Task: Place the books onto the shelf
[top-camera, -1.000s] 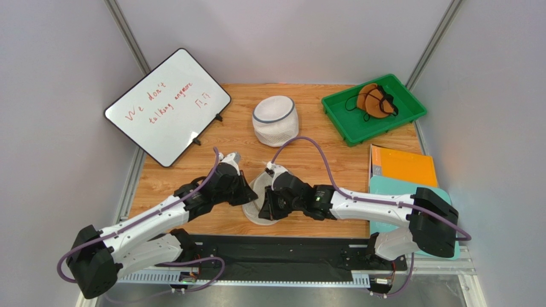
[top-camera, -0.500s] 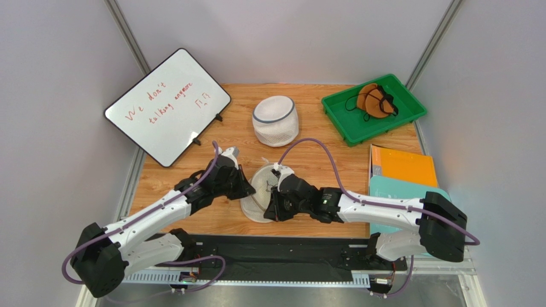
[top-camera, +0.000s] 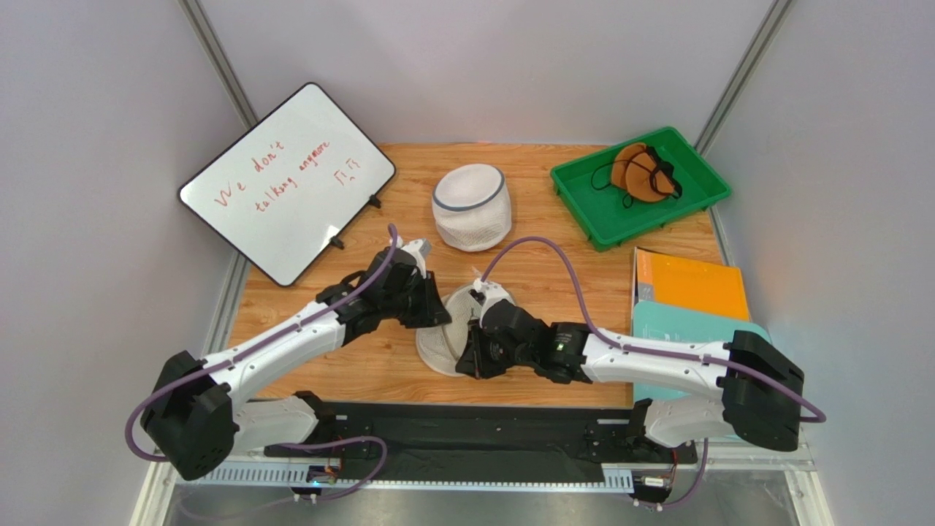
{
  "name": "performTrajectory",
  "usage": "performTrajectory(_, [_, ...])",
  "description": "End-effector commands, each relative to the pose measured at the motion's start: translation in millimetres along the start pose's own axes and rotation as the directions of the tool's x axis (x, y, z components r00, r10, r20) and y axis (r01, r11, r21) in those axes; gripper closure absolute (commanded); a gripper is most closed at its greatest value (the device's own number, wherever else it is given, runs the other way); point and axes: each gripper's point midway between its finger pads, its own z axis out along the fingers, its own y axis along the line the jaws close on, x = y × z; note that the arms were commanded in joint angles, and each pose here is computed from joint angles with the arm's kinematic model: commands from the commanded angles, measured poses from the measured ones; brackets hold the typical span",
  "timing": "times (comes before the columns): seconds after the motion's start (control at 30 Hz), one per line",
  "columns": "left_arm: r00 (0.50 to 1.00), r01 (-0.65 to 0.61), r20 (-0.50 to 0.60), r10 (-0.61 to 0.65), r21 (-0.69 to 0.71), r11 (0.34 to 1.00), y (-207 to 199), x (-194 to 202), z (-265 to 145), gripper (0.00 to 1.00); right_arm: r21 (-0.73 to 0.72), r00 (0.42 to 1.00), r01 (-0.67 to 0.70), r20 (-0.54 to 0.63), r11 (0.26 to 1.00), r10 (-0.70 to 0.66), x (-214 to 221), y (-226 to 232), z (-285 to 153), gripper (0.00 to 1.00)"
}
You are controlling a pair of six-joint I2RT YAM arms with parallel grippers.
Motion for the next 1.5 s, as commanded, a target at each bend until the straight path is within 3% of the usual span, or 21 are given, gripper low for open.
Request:
performTrajectory(0.0, [0.995, -0.058, 0.083, 0.054, 0.047, 0.997, -18.5, -29.8, -9.8, 0.40, -0.036, 1.000, -0.008, 0.002, 0.999, 0.008, -2.3, 11.7, -5.7, 1.00])
performTrajectory(0.07, [0.996, -0.043, 0.084, 0.041, 0.022, 0.999, -10.3, -24.3, -12.1, 0.25, -0.051, 1.000, -0.006, 0.015, 0.999, 0.007, -7.1, 17.2, -4.2, 1.00])
performTrajectory(0.2, [0.991, -0.027, 0.127, 0.030, -0.025, 0.999, 2.7, -16.5, -33.1, 0.23, -0.068, 1.000, 0.002, 0.016, 0.998, -0.001, -12.7, 26.2, 2.9, 1.00])
performTrajectory(0.5, [0.990, 0.070, 0.126, -0.068, -0.013, 0.997, 21.0, 20.8, -42.5, 0.29, -0.113, 1.000, 0.013, -0.002, 0.993, -0.013, -17.1, 43.1, 15.7, 1.00])
performTrajectory(0.8, [0.993, 0.080, 0.080, -0.086, 0.069, 0.994, 2.5, 31.8, -27.1, 0.35, -0.123, 1.000, 0.012, -0.009, 0.992, -0.014, -15.3, 46.0, 18.2, 1.00])
performTrajectory(1.0, [0.994, 0.093, 0.053, -0.097, 0.089, 0.992, -2.5, 35.6, -17.4, 0.57, -0.119, 1.000, 0.014, -0.009, 0.993, -0.015, -14.6, 44.8, 17.7, 1.00])
performTrajectory(1.13, [0.993, 0.098, 0.056, -0.104, 0.100, 0.990, -5.1, 33.9, -15.9, 0.81, -0.115, 1.000, 0.015, -0.007, 0.993, -0.016, -14.7, 43.5, 16.6, 1.00])
performTrajectory(1.23, [0.992, 0.099, 0.068, -0.105, 0.092, 0.991, -4.8, 30.9, -16.8, 0.94, -0.113, 1.000, 0.017, -0.009, 0.993, -0.018, -14.0, 42.6, 16.3, 1.00])
performTrajectory(1.33, [0.992, 0.097, 0.077, -0.104, 0.089, 0.991, -5.4, 28.1, -17.3, 1.00, -0.108, 1.000, 0.016, -0.009, 0.994, -0.017, -13.6, 41.4, 16.8, 1.00])
performTrajectory(1.47, [0.991, 0.096, 0.082, -0.103, 0.082, 0.992, -6.1, 25.2, -16.0, 1.00, -0.105, 1.000, 0.017, -0.013, 0.994, -0.019, -12.2, 40.1, 17.0, 1.00])
